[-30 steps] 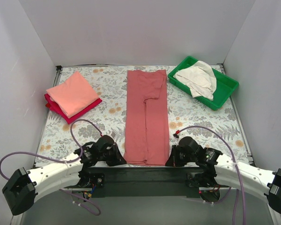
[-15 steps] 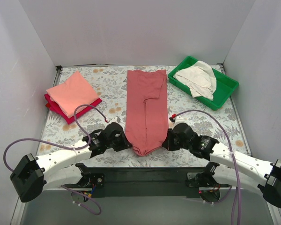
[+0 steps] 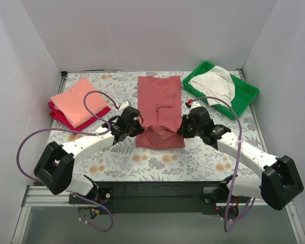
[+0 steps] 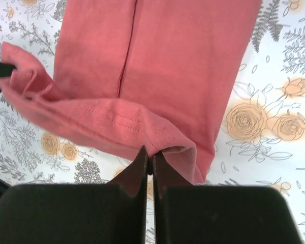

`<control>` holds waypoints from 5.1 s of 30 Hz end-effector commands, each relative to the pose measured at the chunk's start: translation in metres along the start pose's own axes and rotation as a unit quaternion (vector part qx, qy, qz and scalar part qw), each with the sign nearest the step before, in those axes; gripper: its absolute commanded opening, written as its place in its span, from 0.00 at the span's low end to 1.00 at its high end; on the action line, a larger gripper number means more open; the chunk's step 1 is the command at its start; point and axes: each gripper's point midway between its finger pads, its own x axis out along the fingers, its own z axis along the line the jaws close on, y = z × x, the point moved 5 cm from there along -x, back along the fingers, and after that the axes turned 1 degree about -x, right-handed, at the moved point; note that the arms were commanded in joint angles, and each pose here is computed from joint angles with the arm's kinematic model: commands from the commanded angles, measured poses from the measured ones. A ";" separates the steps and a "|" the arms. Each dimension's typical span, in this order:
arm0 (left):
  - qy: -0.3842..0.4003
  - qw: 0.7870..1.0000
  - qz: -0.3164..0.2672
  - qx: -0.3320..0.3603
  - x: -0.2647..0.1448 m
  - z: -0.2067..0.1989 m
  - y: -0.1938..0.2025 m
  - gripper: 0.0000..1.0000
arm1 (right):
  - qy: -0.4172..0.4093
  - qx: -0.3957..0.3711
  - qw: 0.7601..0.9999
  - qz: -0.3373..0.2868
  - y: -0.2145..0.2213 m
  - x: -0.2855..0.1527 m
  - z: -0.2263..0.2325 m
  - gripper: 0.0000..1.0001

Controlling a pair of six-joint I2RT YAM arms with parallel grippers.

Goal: Fold and stack the t-shirts
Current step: Fold the tshirt

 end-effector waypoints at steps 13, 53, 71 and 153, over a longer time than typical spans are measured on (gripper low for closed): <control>0.008 0.997 -0.080 0.008 0.045 -0.022 -0.096 0.00 | -0.043 -0.011 0.999 -0.020 -0.086 0.047 -0.013 0.01; 0.026 0.999 0.031 -0.025 0.068 0.012 -0.076 0.87 | -0.050 0.019 0.999 0.006 -0.076 0.059 -0.050 0.98; 0.002 0.994 0.089 -0.065 0.052 0.063 -0.011 0.44 | -0.043 0.093 0.994 0.021 0.001 0.031 -0.060 0.95; 0.062 0.997 0.029 -0.043 -0.108 0.041 0.052 0.00 | -0.102 0.050 0.994 -0.005 0.073 -0.078 -0.010 0.01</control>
